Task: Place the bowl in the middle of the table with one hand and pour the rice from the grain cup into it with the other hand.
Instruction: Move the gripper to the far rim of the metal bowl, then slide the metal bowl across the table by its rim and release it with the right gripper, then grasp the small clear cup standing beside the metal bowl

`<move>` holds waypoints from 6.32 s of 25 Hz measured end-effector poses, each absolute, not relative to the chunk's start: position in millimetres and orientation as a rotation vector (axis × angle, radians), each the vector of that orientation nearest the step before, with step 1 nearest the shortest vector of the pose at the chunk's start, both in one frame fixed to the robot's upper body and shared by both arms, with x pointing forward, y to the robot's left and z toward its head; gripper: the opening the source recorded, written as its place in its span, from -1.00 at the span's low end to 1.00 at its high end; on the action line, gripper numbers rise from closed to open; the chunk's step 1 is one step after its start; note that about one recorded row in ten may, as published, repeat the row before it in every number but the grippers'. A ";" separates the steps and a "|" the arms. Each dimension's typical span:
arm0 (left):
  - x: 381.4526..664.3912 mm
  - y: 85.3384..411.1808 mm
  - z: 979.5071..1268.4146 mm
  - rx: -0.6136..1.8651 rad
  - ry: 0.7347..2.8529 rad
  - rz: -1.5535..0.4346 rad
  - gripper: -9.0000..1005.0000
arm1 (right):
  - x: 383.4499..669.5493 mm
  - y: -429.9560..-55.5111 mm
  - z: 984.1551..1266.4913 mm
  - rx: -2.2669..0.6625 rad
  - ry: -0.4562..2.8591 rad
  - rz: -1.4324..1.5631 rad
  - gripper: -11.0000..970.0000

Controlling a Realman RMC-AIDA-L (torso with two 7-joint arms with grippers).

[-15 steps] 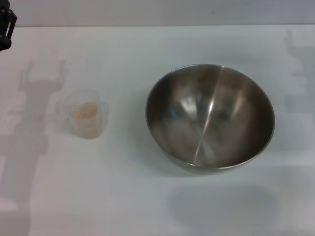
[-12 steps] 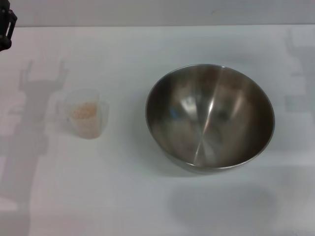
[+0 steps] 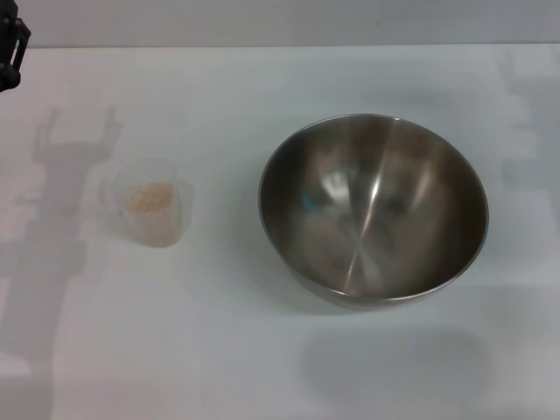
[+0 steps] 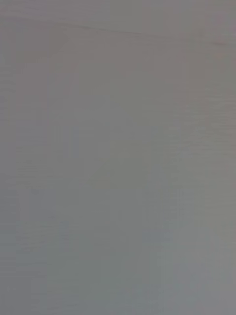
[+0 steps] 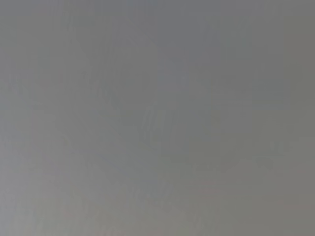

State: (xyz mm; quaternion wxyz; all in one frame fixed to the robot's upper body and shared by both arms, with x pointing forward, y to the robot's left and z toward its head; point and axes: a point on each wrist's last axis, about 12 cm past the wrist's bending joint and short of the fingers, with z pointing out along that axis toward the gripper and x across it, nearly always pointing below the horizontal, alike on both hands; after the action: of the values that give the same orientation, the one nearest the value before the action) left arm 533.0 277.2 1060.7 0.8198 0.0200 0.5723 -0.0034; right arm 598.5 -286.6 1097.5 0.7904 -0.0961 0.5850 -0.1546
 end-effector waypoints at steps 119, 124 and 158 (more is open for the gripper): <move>525.2 282.0 1060.3 0.022 1.197 -0.007 0.53 | 636.7 -198.5 1152.0 -0.670 2.586 0.590 -0.94; 525.2 282.5 1060.6 0.022 1.194 -0.007 0.52 | 636.4 -197.2 1147.8 -0.659 2.601 0.589 -0.94; 518.7 285.2 1056.5 0.024 1.207 -0.004 0.48 | 641.6 -167.2 1202.5 -0.519 1.520 0.053 -0.21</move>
State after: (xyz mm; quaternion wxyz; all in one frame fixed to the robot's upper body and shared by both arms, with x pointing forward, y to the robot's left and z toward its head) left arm 518.7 285.2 1056.5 0.8232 0.0113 0.5676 -0.0020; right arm 641.6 -167.2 1202.5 0.6942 -0.2325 0.6808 0.0237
